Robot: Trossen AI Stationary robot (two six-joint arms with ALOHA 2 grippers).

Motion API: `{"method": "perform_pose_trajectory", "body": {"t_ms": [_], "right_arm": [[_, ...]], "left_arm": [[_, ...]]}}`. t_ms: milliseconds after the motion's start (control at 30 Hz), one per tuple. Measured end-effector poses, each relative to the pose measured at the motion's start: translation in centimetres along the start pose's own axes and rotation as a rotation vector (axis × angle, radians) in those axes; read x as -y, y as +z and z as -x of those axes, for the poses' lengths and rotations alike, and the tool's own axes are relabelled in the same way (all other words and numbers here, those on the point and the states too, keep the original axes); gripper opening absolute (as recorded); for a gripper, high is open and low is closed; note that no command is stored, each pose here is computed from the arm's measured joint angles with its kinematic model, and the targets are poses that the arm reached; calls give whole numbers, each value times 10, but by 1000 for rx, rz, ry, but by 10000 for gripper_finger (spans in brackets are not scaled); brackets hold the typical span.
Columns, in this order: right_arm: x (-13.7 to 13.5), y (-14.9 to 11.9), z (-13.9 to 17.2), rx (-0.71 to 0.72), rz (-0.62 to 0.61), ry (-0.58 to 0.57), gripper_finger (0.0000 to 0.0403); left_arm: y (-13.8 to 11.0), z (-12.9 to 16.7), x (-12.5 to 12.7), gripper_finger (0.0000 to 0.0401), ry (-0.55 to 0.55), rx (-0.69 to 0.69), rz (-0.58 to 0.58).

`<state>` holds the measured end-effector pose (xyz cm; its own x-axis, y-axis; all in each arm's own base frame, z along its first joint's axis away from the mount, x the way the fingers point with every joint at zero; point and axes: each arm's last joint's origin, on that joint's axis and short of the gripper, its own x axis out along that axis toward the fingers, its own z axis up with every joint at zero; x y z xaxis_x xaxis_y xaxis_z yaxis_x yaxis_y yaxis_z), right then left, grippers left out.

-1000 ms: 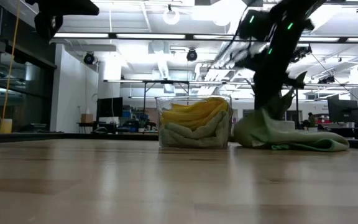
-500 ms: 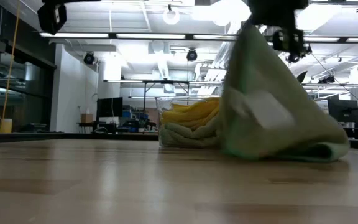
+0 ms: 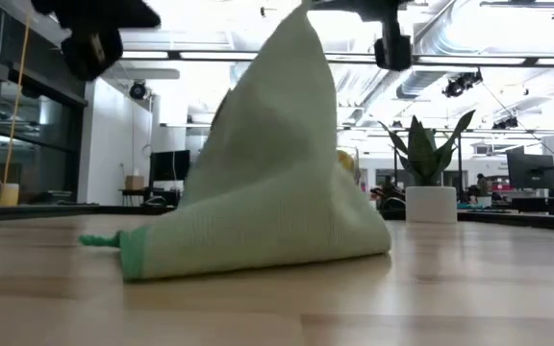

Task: Fold microfiber towels
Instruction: Fold the blue towel

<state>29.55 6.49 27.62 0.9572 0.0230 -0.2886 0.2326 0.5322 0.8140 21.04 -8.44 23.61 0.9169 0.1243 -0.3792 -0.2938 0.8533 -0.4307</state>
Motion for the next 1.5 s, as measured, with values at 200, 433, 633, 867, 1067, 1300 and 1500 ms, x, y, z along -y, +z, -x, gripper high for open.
{"method": "perform_pose_trajectory", "body": {"t_ms": [200,433,633,867,1067,1300,1500], "right_arm": [[2,-7,1,-57,-9,-29,0],[-4,-23,4,-192,8,22,0],[-8,-37,8,-245,29,29,0],[-8,-46,12,-288,48,1,0],[-8,-46,12,-287,48,1,0],[-8,-46,12,-287,54,2,0],[-7,-45,11,-280,55,-4,0]], "left_arm": [[-30,-33,1,1,75,-62,-42],[-37,-53,-7,47,121,-71,-73],[-21,-56,-15,123,93,-71,-183],[-6,-71,-42,191,8,-178,-242],[8,-78,-65,206,11,-199,-294],[14,-83,-77,207,-105,-239,-372],[3,-99,-87,207,-144,-329,-370]]}}
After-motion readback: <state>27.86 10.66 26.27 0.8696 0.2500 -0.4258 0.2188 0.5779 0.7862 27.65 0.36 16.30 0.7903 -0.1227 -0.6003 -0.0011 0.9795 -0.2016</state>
